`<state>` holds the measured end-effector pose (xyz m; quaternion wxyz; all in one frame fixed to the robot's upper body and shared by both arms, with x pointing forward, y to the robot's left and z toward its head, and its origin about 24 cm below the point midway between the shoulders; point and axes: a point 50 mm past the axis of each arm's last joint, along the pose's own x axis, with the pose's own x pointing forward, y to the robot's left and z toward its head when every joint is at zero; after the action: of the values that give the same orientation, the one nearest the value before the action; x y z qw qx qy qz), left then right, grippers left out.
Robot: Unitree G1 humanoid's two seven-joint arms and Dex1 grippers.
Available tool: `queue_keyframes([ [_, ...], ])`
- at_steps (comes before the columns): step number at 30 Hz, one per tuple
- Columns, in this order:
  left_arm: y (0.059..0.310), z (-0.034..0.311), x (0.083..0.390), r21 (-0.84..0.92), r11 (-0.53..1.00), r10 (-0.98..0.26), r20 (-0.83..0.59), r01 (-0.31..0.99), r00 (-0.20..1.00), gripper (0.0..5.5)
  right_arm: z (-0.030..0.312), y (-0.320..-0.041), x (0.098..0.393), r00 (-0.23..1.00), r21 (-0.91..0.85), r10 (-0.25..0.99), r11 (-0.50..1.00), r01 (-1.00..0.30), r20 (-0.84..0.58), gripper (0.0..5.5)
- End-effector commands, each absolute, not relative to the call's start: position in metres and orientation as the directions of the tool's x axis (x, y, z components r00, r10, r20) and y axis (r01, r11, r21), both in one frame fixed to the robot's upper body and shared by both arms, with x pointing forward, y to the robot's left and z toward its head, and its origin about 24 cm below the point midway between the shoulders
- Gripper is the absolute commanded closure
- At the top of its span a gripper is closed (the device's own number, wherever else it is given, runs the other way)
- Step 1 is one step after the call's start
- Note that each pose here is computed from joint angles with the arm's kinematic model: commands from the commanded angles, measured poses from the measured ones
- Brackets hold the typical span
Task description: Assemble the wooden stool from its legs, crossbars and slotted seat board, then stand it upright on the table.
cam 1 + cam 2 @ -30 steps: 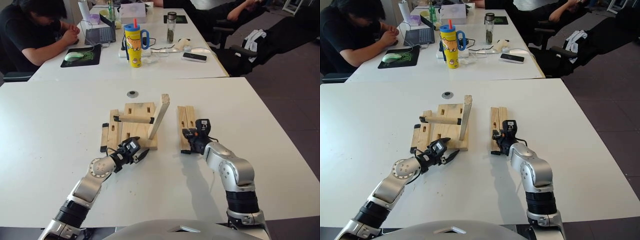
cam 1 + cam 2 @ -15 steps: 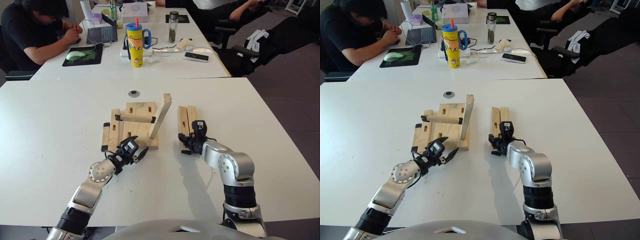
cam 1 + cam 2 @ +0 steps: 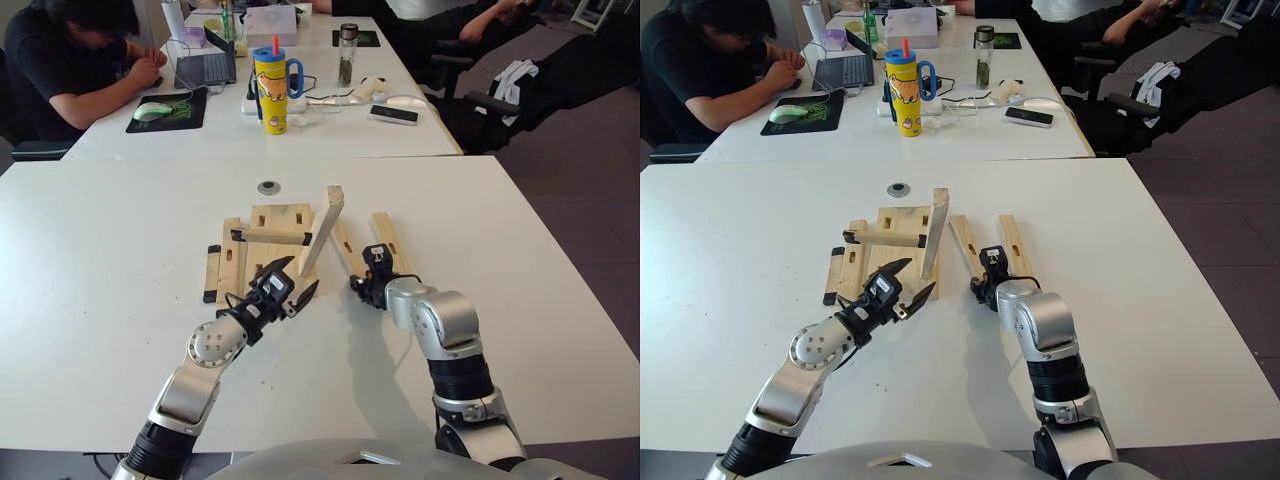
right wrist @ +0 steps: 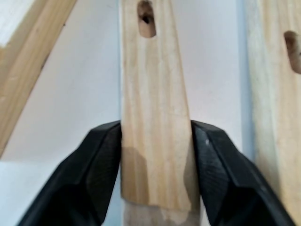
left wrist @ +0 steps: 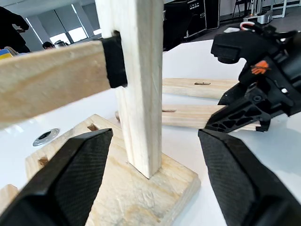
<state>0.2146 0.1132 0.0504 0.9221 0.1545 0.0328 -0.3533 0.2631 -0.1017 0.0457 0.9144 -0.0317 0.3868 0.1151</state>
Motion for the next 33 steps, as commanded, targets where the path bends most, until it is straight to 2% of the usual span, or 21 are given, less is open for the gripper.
queue_keyframes([
  [1,0.116,0.041,0.210,0.261,0.666,-0.658,-0.236,0.699,0.715,2.13,0.024,-0.113,0.255,0.637,0.022,0.138,0.982,-0.187,-0.759,3.44],
  [4,0.119,0.038,0.210,0.256,0.644,-0.669,-0.268,0.720,0.694,2.13,0.043,-0.116,0.268,0.786,0.050,0.189,0.979,-0.198,-0.589,3.44],
  [7,0.120,0.040,0.210,0.247,0.613,-0.702,-0.267,0.751,0.660,2.13,0.064,-0.125,0.280,0.869,0.135,0.236,0.971,-0.196,-0.435,3.44],
  [9,0.118,0.047,0.210,0.185,0.601,-0.737,-0.249,0.777,0.629,2.13,0.086,-0.140,0.291,0.930,0.212,0.237,0.960,-0.181,-0.281,3.44],
  [11,0.118,0.051,0.208,0.107,0.578,-0.772,-0.250,0.809,0.585,2.13,0.111,-0.152,0.301,0.962,0.294,0.244,0.935,-0.199,-0.125,3.44],
  [13,0.119,0.054,0.205,0.059,0.545,-0.798,-0.272,0.837,0.538,2.13,0.133,-0.155,0.306,0.951,0.367,0.310,0.883,-0.293,0.012,3.44],
  [15,0.121,0.063,0.202,-0.015,0.504,-0.832,-0.277,0.863,0.481,2.13,0.156,-0.153,0.306,0.886,0.458,0.436,0.763,-0.456,0.154,3.44],
  [19,0.128,0.086,0.203,-0.153,0.445,-0.881,-0.253,0.882,0.400,2.13,0.186,-0.163,0.301,0.752,0.497,0.574,0.573,-0.652,0.324,3.44],
  [22,0.135,0.108,0.204,-0.324,0.394,-0.919,-0.132,0.860,0.371,2.13,0.211,-0.163,0.286,0.567,0.484,0.700,0.350,-0.802,0.434,3.44],
  [25,0.146,0.123,0.205,-0.455,0.337,-0.931,-0.034,0.824,0.362,1.69,0.232,-0.168,0.261,0.329,0.414,0.790,0.105,-0.904,0.518,3.44],
  [27,0.150,0.126,0.204,-0.496,0.314,-0.934,-0.011,0.809,0.356,1.37,0.236,-0.170,0.250,0.240,0.395,0.814,0.015,-0.919,0.529,3.44],
  [29,0.153,0.135,0.202,-0.573,0.235,-0.934,0.089,0.785,0.345,0.99,0.225,-0.163,0.236,0.155,0.413,0.859,-0.070,-0.908,0.487,3.44],
  [33,0.160,0.150,0.199,-0.660,0.101,-0.898,0.261,0.744,0.354,0.41,0.194,-0.151,0.212,0.090,0.527,0.891,-0.180,-0.831,0.445,3.44],
])
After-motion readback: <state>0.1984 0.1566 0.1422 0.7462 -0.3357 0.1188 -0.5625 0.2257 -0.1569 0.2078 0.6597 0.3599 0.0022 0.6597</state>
